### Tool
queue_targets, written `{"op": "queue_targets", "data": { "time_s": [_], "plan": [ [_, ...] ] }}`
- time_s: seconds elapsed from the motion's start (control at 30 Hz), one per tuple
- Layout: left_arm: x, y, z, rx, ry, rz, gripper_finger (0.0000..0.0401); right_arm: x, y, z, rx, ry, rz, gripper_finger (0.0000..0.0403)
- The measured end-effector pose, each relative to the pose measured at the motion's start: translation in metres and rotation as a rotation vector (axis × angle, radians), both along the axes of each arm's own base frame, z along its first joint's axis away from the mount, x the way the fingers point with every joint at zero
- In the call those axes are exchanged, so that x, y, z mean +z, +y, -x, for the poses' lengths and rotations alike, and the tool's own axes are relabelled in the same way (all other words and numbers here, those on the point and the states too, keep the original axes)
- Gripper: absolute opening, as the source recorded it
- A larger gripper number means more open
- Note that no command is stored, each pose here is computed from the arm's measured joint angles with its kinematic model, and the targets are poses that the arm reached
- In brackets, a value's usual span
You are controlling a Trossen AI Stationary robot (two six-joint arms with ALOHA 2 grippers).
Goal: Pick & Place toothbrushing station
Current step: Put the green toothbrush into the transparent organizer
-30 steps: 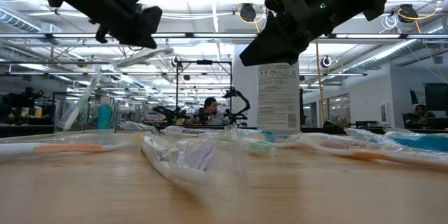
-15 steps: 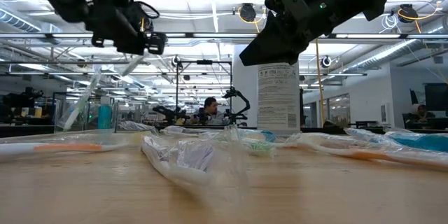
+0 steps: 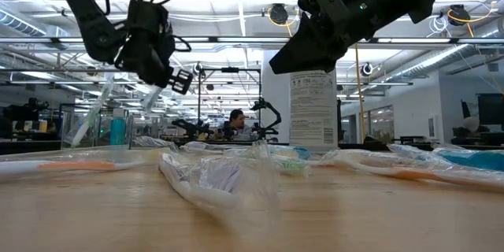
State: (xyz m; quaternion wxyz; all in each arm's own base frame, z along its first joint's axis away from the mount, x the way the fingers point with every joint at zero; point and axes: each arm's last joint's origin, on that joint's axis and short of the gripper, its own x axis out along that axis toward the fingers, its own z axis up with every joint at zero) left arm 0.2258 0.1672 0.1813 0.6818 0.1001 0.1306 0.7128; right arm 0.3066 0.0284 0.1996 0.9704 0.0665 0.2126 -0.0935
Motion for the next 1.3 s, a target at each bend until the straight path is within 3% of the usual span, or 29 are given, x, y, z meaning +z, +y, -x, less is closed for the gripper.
{"op": "queue_targets", "data": {
  "time_s": [0.4, 0.57, 0.7, 1.0, 1.3],
  "plan": [
    [-0.021, 0.013, 0.003, 0.03, 0.014, 0.038, 0.0001, 0.0, -0.007, -0.001, 0.007, 0.009, 0.062, 0.0121],
    [-0.031, 0.006, -0.005, 0.013, 0.014, 0.057, 0.0001, 0.0, -0.011, -0.001, -0.006, 0.009, 0.062, 0.0121],
    [-0.032, -0.005, -0.009, 0.072, 0.026, 0.044, 0.0001, 0.0, -0.012, -0.001, -0.006, 0.013, 0.062, 0.0121],
    [-0.033, -0.025, -0.019, 0.079, -0.098, 0.025, 0.0001, 0.0, -0.011, -0.001, -0.005, 0.013, 0.062, 0.0121],
    [-0.038, -0.04, -0.024, 0.099, -0.071, 0.027, 0.0002, 0.0, -0.011, -0.001, -0.005, 0.014, 0.062, 0.0121]
  ]
}}
